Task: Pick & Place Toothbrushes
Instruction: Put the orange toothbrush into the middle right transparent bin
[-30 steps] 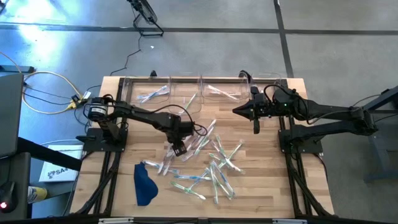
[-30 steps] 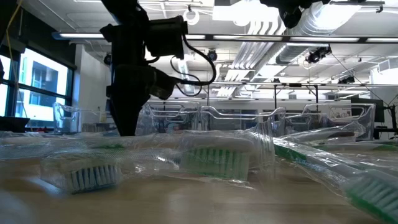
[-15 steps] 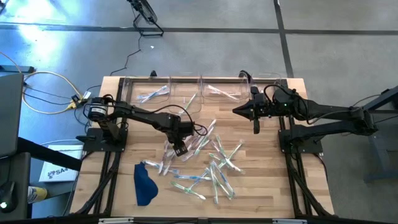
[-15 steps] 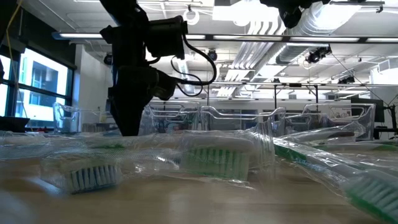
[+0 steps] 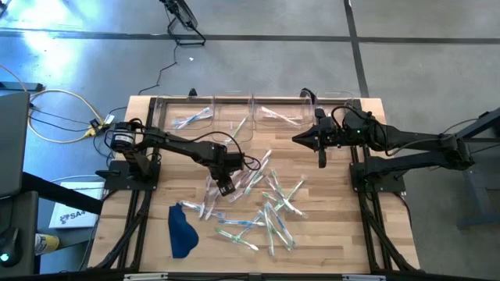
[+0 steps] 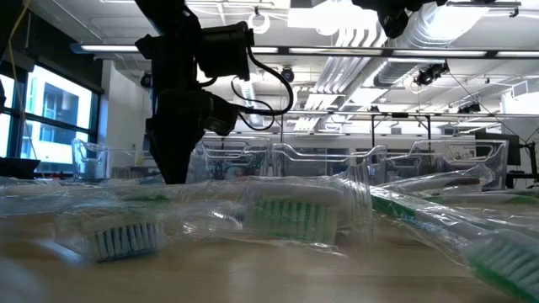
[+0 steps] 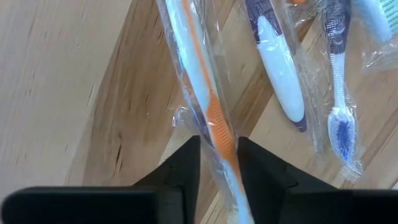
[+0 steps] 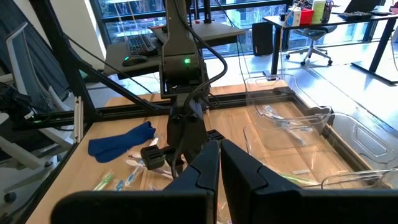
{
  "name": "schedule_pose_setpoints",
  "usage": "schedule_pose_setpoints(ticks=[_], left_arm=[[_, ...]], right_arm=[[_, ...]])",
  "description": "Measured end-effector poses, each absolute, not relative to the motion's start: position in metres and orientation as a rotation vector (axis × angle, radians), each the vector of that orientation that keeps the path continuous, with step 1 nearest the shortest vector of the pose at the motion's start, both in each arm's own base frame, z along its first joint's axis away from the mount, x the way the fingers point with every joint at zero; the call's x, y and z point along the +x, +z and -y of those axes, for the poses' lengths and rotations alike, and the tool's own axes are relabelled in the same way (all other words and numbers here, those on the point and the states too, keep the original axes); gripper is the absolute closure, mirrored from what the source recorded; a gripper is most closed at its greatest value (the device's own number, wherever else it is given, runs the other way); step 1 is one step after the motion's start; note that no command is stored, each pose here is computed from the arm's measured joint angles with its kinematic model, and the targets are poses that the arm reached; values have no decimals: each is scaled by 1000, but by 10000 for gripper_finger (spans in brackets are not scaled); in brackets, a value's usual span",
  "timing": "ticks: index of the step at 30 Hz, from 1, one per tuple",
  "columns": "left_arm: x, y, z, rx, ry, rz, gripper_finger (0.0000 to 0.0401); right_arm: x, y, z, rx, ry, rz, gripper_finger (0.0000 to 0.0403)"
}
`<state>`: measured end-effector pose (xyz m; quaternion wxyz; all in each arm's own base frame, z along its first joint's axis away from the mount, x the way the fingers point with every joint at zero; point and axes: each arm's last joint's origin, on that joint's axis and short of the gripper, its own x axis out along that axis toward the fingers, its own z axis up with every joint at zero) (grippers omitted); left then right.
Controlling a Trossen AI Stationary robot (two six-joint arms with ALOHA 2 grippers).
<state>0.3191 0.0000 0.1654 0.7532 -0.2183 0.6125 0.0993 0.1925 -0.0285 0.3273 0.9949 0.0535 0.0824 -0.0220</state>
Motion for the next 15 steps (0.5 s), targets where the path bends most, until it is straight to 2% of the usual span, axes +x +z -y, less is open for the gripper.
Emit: schedule_pose_setpoints(ticks=[9,15], left_arm=[[319,166,0,-493,197,-1342,385],[321,170,1,-489,165,-1349,395]], right_arm=[[192,327,29,107,-44,-165,394],[192,327,28,107,-44,-165,394]])
